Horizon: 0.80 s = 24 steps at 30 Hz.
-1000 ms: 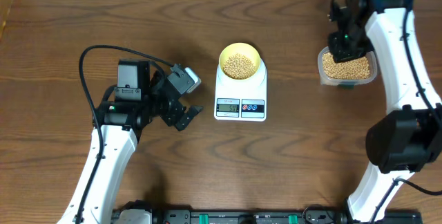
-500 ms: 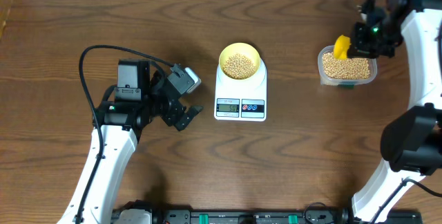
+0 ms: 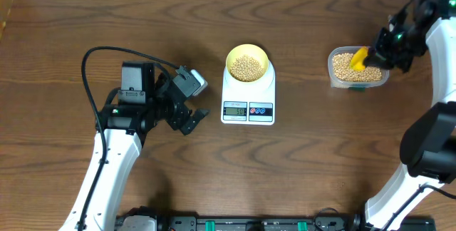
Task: Scoop item into bowl and weigh 50g on scale
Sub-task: 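Lower the scoop into the soybean tub with the right gripper, then open the right gripper to release the scoop in the tub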
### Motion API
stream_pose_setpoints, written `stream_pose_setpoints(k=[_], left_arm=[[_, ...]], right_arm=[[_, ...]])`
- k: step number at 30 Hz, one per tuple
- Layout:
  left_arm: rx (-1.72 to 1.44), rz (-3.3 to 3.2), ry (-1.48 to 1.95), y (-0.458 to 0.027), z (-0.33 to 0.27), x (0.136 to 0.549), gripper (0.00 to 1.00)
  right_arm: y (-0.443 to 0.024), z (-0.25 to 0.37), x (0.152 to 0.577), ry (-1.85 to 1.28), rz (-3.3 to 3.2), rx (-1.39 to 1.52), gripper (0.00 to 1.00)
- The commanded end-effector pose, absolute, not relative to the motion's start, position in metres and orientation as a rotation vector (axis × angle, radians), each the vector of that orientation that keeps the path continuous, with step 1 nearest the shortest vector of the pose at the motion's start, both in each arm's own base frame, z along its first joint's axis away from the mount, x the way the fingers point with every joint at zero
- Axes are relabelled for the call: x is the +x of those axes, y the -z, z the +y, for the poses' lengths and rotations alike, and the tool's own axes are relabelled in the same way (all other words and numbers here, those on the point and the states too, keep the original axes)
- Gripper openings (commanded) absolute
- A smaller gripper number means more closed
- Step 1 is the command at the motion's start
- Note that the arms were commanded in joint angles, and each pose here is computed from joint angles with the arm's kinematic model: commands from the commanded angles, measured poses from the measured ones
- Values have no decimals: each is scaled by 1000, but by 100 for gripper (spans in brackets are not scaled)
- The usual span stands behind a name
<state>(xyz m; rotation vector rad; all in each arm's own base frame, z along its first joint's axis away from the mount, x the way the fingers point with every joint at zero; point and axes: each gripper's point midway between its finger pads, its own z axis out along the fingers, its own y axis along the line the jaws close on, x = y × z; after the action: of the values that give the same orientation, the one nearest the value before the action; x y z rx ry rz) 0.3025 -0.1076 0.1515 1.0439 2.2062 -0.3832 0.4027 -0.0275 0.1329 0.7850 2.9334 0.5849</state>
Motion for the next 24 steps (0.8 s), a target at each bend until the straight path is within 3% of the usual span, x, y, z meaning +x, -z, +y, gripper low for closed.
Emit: stream_pose_setpoints(k=[1, 8, 11, 13, 18, 24], left_arm=[[1059, 2206, 371, -150, -106, 303, 97], [1059, 2206, 371, -150, -106, 303, 98], [1059, 2206, 371, -150, -106, 303, 98], [1059, 2206, 371, -150, -106, 303, 98], [1059, 2206, 371, -150, -106, 303, 98], [1059, 2206, 371, -150, -106, 303, 98]], right_arm=[[-119, -20, 398, -683, 2906, 1054, 1], [-114, -22, 392, -687, 2912, 1108, 1], [-114, -22, 387, -687, 2930, 1128, 18], [-114, -24, 382, -688, 2943, 1149, 40], [-115, -29, 373, -691, 2968, 1159, 59], [-115, -33, 361, -682, 3001, 1190, 73]])
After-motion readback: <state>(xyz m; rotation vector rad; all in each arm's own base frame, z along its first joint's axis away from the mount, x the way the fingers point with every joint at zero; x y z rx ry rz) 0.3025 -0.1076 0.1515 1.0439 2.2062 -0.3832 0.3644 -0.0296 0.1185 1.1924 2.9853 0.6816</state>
